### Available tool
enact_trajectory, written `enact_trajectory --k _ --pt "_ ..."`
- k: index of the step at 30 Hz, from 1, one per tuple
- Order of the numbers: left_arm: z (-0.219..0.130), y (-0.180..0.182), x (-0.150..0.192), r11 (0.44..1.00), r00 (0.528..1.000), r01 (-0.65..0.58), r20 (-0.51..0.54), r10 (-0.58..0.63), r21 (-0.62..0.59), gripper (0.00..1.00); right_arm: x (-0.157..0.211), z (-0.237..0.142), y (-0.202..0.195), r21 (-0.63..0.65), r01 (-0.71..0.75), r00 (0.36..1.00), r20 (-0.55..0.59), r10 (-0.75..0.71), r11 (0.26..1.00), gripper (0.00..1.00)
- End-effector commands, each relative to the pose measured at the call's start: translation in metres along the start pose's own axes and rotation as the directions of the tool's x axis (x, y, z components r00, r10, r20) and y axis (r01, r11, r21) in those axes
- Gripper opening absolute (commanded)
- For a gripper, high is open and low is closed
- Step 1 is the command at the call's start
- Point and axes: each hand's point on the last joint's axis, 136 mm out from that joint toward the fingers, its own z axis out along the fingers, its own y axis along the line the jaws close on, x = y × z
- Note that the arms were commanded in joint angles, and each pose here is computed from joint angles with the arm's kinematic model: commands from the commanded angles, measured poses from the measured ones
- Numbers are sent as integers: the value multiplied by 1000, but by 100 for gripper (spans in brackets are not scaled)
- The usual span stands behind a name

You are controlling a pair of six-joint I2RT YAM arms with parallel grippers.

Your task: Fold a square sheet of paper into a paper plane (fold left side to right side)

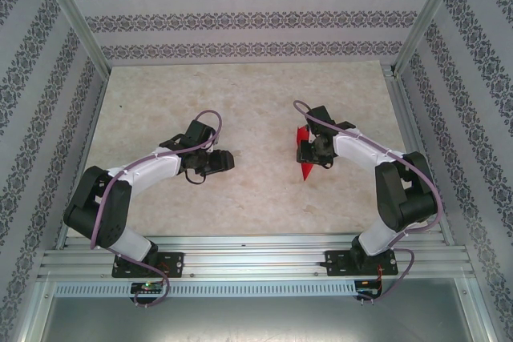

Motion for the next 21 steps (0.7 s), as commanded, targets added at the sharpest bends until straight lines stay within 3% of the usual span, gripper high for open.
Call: enact_trajectory --k 1,21 --pt "0 -7 -3 1000 1000 -10 4 10 12 57 2 -1 0 8 -8 1000 4 8 1000 38" --pt "4 -6 -1 1000 1000 -9 -9 9 8 57 13 14 -4 -1 -70 997 -12 70 998 28"
